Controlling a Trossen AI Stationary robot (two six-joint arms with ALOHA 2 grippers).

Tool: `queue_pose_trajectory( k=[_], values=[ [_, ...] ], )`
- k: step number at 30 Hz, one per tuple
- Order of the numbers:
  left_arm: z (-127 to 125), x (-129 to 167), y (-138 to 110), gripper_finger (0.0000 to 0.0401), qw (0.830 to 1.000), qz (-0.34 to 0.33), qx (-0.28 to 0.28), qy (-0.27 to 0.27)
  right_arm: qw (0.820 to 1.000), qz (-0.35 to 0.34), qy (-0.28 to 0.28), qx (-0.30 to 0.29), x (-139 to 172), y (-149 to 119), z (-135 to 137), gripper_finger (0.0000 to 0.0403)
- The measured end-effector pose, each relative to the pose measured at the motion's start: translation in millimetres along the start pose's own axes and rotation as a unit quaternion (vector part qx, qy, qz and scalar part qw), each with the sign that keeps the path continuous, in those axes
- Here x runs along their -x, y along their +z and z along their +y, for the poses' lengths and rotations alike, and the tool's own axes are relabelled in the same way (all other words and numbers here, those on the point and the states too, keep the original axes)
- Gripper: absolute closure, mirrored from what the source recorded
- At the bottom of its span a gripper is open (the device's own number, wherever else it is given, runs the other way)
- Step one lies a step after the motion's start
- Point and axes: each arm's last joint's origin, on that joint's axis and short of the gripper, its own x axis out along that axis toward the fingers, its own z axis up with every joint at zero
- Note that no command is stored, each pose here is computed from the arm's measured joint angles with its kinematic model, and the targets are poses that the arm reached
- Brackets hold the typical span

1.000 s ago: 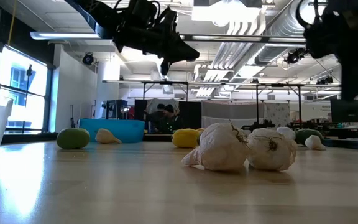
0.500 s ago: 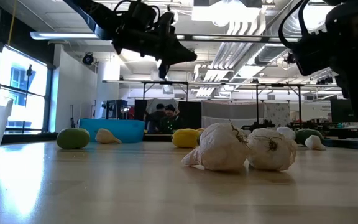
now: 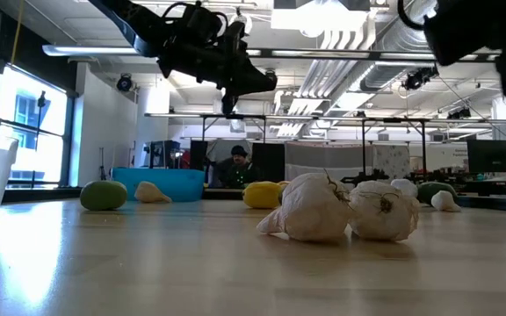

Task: Sort produce into baskets
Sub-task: Adjust the red bin

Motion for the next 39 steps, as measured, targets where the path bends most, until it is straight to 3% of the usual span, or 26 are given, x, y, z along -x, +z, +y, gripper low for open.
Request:
queue_pose_trajectory(
  k=[6, 11, 14, 18, 28, 34, 39],
  values=[
    [3.7, 3.5, 1.3, 0.0401, 0.999, 0.009, 0.000, -0.036, 0.991, 0.017, -0.027, -0.132, 13.6, -14.4, 7.8, 0.0403],
    [8.3, 6.3, 2.8, 0.0401, 0.999, 0.007, -0.016, -0.036, 0.958, -0.012, -0.073, -0.276, 3.0, -21.1, -3.1, 0.0403],
    [11.5, 8.1, 3.8, 0.0401, 0.999, 0.005, -0.018, -0.032, 0.946, -0.032, -0.089, -0.310, -7.4, -21.4, -12.8, 0.0403],
    [14.3, 10.0, 4.7, 0.0401, 0.999, 0.004, -0.021, -0.034, 0.942, -0.067, -0.101, -0.313, -13.9, -17.4, -21.8, 0.0403],
    [17.9, 12.2, 5.8, 0.0401, 0.999, 0.001, -0.028, -0.029, 0.959, -0.089, -0.092, -0.252, -22.6, 2.9, -34.5, 0.0403],
    [18.8, 12.6, 6.1, 0.0401, 0.999, 0.000, -0.028, -0.025, 0.980, -0.097, -0.054, -0.165, -22.2, 12.9, -28.7, 0.0403],
    [22.1, 14.6, 7.1, 0.0401, 0.999, -0.002, -0.026, -0.020, 0.984, -0.098, -0.030, -0.148, -9.4, 15.5, -16.2, 0.0403]
  ],
)
